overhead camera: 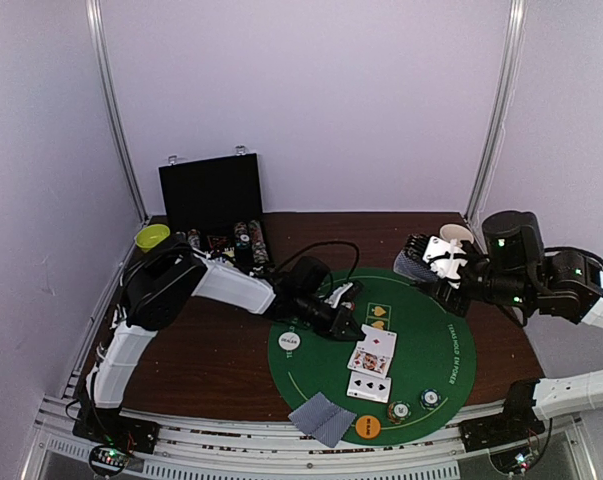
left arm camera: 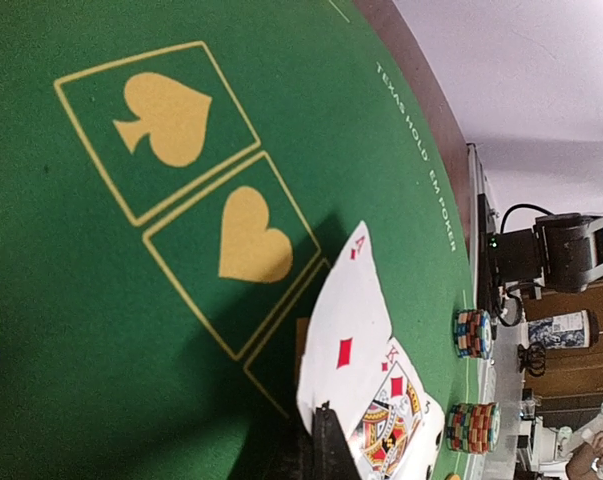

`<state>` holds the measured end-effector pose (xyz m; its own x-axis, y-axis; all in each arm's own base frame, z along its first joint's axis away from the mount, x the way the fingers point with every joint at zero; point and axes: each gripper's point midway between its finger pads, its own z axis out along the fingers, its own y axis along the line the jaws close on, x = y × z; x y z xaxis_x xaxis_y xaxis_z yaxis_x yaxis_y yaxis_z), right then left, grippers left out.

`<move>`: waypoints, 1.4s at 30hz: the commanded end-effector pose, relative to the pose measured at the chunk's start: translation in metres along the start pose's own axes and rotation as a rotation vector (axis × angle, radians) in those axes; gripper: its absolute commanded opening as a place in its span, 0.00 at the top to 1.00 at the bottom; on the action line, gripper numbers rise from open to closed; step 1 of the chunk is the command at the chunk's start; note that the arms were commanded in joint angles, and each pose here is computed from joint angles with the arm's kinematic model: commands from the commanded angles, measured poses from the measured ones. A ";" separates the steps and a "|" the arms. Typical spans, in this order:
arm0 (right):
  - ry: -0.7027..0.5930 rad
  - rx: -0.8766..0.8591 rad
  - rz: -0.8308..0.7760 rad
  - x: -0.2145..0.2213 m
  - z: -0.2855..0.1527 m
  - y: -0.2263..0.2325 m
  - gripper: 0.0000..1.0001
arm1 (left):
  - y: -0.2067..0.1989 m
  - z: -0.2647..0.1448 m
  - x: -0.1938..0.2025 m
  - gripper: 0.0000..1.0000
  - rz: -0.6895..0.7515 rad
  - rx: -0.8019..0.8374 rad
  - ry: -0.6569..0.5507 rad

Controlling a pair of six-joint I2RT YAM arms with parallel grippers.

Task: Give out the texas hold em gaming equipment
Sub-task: Move the poker card to the community card area.

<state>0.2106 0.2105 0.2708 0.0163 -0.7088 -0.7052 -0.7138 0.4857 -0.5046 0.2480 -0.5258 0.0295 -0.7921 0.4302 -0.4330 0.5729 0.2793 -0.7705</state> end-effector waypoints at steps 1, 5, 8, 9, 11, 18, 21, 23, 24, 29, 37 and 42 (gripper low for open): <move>-0.028 0.018 0.023 -0.010 -0.007 -0.009 0.55 | 0.006 -0.001 -0.018 1.00 0.043 -0.023 -0.029; -0.022 0.022 0.022 -0.009 -0.007 -0.009 0.55 | 0.004 -0.002 -0.027 1.00 0.059 -0.018 -0.037; -0.027 0.025 0.026 -0.010 -0.009 -0.010 0.55 | 0.015 -0.004 -0.022 1.00 0.042 -0.036 -0.028; -0.027 0.025 0.026 -0.009 -0.009 -0.010 0.55 | 0.020 -0.005 -0.019 1.00 0.036 -0.049 -0.024; -0.028 0.025 0.026 -0.009 -0.009 -0.010 0.55 | 0.029 -0.006 -0.013 1.00 0.039 -0.077 -0.006; -0.025 0.022 0.028 -0.009 -0.007 -0.009 0.55 | 0.030 -0.013 0.004 1.00 0.030 -0.082 0.012; -0.027 0.021 0.026 -0.010 -0.007 -0.009 0.55 | 0.024 -0.014 0.005 1.00 0.038 -0.063 0.003; -0.029 0.022 0.025 -0.011 -0.007 -0.010 0.55 | 0.020 -0.012 0.009 1.00 0.051 -0.057 0.011; -0.030 0.022 0.025 -0.012 -0.007 -0.010 0.55 | 0.018 -0.010 0.010 1.00 0.056 -0.054 0.016; -0.030 0.021 0.026 -0.012 -0.008 -0.010 0.55 | 0.018 -0.007 0.017 1.00 0.046 -0.044 0.026; -0.027 0.020 0.027 -0.012 -0.009 -0.010 0.55 | 0.002 -0.006 0.028 1.00 0.042 -0.012 0.034; -0.027 0.020 0.027 -0.012 -0.008 -0.010 0.55 | -0.001 -0.005 0.020 1.00 0.046 -0.015 0.007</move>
<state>0.2106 0.2105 0.2739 0.0159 -0.7066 -0.7075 -0.7132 0.4879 -0.5033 0.2447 -0.5130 0.0274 -0.7506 0.4349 -0.4975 0.6344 0.2638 -0.7266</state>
